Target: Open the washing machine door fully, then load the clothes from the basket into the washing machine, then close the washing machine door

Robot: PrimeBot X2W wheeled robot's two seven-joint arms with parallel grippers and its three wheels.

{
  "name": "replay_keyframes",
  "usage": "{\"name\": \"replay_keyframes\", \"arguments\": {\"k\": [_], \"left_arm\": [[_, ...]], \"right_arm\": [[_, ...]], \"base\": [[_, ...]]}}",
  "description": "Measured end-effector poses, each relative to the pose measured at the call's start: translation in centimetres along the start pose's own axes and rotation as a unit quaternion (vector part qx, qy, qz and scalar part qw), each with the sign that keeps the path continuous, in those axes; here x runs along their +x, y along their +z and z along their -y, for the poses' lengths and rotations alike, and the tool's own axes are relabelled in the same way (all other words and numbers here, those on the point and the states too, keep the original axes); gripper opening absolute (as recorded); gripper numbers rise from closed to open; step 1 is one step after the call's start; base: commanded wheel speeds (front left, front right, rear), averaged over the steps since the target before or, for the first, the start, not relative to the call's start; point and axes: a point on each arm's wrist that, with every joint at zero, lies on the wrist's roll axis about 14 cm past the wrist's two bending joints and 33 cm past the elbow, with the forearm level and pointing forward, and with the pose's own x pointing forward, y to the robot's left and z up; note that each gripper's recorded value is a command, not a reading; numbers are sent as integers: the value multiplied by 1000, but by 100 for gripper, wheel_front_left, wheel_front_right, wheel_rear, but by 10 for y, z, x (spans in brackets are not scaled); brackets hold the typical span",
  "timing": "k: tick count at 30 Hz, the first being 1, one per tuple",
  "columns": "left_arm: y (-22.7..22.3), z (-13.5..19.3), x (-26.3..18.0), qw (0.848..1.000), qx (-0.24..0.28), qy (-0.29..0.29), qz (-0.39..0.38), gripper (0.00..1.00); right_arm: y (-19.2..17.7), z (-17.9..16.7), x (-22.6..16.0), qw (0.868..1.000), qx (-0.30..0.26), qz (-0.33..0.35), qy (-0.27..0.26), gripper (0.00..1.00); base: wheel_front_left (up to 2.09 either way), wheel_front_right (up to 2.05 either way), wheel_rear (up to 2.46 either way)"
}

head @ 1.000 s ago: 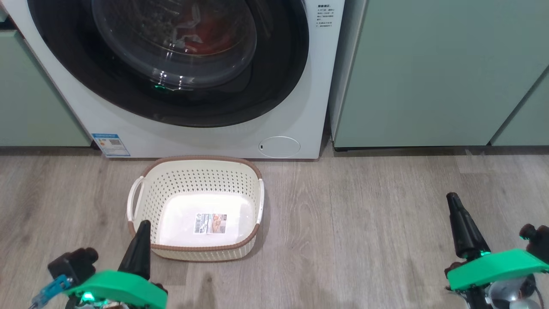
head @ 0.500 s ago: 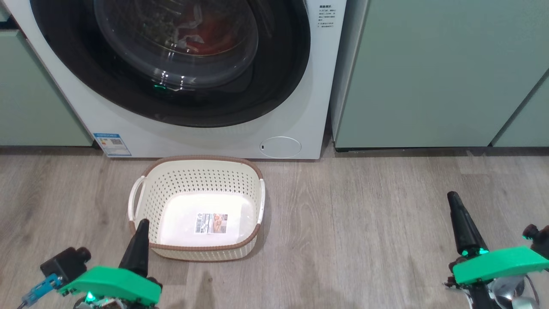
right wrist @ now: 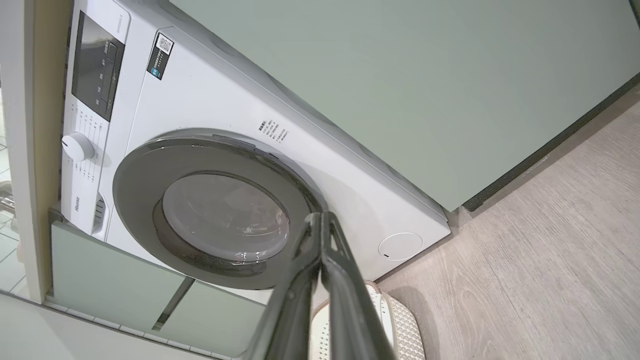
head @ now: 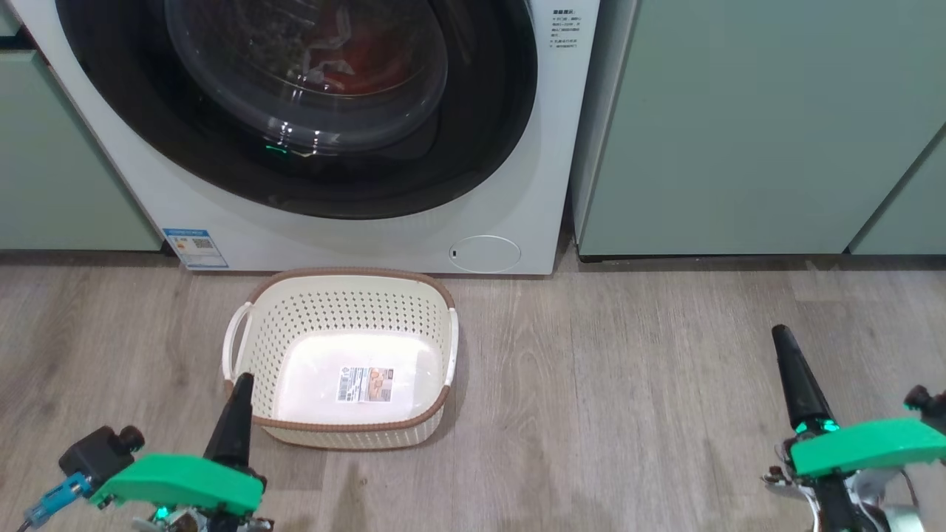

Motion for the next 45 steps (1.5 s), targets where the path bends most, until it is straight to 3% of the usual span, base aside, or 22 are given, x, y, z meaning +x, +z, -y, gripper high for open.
{"name": "replay_keyframes", "arguments": {"k": [22,45], "left_arm": [[4,-1,7,990,-139,-2,-3,0],[14,0,13,961,-277,-15,9,0]], "right_arm": [[-3,2,9,992,126,-5,-3,0],[-5,2,19,968,250,-4,-4,0]], "base": [[0,0,0],[0,0,0]]}}
